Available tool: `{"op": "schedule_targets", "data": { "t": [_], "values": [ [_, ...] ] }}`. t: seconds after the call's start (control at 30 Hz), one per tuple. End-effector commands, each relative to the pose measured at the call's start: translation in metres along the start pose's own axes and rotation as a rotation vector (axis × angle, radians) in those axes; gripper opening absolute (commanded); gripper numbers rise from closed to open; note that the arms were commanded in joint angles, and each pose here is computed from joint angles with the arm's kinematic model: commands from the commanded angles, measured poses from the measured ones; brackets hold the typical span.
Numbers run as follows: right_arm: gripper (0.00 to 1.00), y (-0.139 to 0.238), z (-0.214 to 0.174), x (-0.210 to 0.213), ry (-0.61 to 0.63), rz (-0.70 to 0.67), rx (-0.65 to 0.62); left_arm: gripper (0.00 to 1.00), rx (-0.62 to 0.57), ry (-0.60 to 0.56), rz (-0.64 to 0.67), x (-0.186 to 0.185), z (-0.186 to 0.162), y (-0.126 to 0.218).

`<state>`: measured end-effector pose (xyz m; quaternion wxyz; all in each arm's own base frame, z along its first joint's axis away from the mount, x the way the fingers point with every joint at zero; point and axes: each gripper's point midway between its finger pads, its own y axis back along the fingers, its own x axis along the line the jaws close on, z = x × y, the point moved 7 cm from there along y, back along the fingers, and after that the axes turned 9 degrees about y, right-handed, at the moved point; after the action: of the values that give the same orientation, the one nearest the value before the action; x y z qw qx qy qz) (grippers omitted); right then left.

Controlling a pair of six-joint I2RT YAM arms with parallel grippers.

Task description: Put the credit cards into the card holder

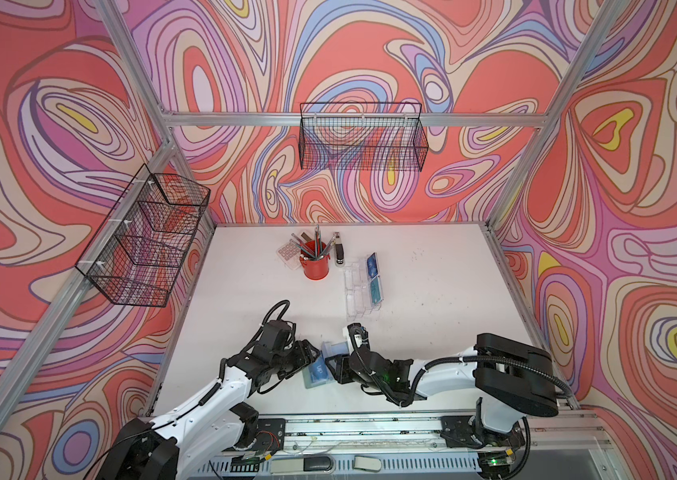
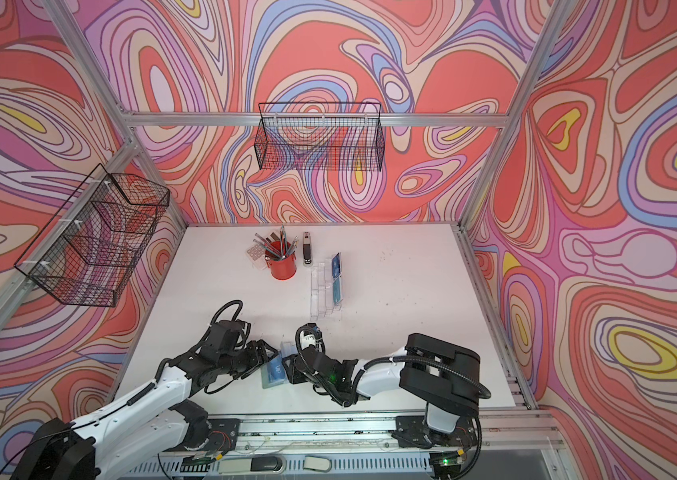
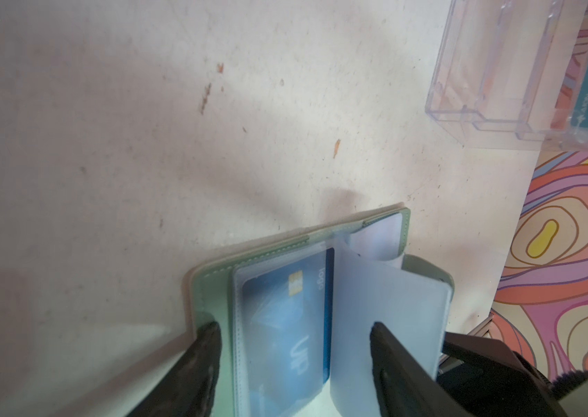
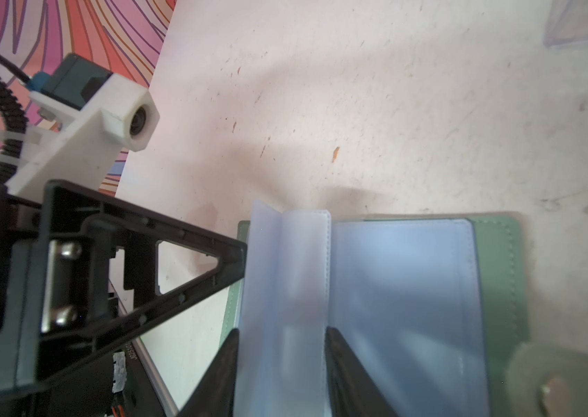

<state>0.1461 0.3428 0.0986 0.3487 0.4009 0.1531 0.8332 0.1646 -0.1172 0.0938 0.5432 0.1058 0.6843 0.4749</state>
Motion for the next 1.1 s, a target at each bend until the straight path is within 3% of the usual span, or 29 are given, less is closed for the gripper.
{"op": "schedule_targets", "data": {
  "t": [0.0, 0.3, 0.53, 0.77, 1.07],
  "values": [
    [0.43, 0.004, 0.007, 0.006, -0.003, 0.035, -0.03, 0.68, -0.015, -0.014, 0.027, -0.001, 0.002, 0.006],
    [0.46, 0.007, 0.004, 0.003, -0.009, 0.058, -0.032, 0.71, -0.065, -0.038, 0.038, -0.001, 0.003, 0.019],
    [0.47, 0.017, 0.005, 0.001, -0.015, 0.061, -0.053, 0.71, -0.035, -0.041, -0.005, -0.006, -0.001, 0.02],
    [0.55, 0.018, 0.005, 0.0, -0.011, 0.072, -0.057, 0.71, -0.056, -0.07, -0.063, -0.013, -0.002, 0.029],
    [0.44, 0.019, 0.004, -0.018, 0.002, -0.088, -0.065, 0.7, -0.018, -0.044, -0.092, -0.011, -0.004, 0.02]
  ]
}}
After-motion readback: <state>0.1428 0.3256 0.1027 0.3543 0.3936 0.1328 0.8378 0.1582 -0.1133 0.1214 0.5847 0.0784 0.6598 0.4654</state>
